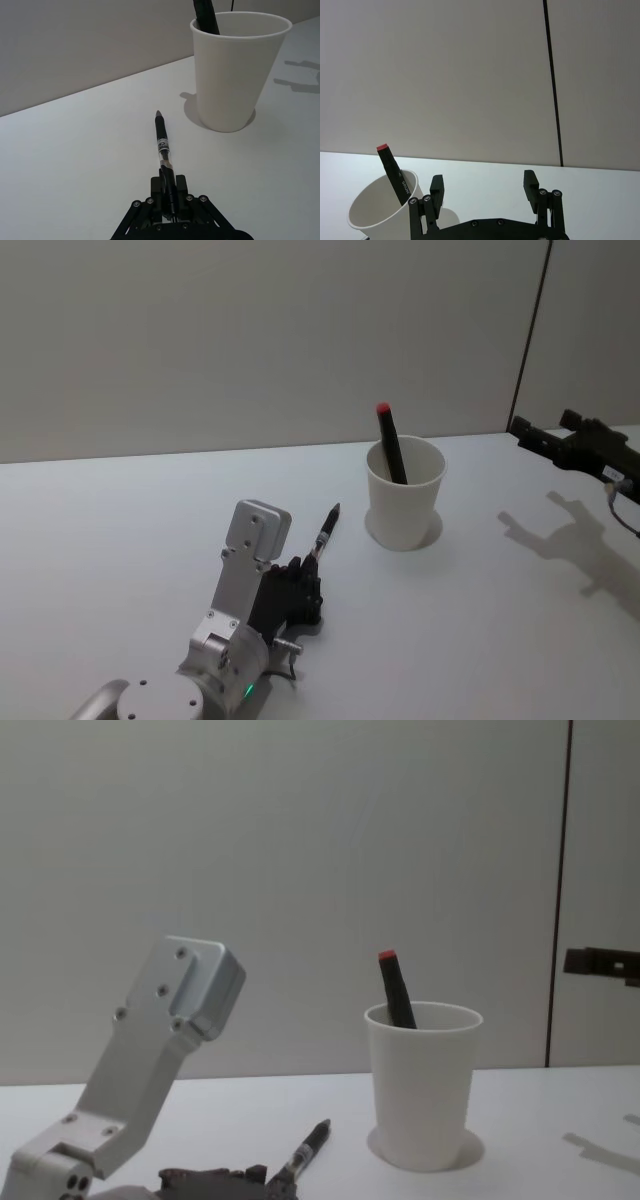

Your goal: Place the pen into the pen holder.

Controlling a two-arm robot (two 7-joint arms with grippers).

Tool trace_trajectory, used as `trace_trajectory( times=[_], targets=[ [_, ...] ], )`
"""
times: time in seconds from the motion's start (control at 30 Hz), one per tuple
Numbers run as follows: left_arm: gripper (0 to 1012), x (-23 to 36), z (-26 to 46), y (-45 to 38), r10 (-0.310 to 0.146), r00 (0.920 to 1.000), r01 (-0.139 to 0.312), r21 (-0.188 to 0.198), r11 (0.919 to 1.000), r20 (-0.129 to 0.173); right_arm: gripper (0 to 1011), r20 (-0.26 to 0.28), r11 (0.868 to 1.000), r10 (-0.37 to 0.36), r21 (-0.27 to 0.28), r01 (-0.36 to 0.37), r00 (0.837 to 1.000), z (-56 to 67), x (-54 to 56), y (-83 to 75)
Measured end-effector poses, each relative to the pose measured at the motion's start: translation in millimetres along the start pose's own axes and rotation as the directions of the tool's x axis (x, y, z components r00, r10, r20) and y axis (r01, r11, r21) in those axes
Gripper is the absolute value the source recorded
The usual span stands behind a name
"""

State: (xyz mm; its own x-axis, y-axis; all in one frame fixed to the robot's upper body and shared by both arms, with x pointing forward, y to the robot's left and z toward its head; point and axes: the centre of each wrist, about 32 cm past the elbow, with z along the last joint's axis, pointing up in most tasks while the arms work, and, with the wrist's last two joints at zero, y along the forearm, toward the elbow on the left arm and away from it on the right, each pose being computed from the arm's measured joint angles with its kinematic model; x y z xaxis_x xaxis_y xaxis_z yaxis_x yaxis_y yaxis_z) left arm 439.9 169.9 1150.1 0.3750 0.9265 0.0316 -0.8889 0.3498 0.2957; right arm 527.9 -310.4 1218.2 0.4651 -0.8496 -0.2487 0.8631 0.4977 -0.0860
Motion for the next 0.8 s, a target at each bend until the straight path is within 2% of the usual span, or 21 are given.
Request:
trace_trajectory(
  times=[0.8],
  targets=[
    [170, 0.1, -0.1, 0.0, 0.001, 1.0, -0.001, 0.001, 1.0, 0.002, 1002, 0.0, 1.0, 0.0, 0.0, 0.0, 1.0, 0.0, 0.0, 0.0]
  ],
)
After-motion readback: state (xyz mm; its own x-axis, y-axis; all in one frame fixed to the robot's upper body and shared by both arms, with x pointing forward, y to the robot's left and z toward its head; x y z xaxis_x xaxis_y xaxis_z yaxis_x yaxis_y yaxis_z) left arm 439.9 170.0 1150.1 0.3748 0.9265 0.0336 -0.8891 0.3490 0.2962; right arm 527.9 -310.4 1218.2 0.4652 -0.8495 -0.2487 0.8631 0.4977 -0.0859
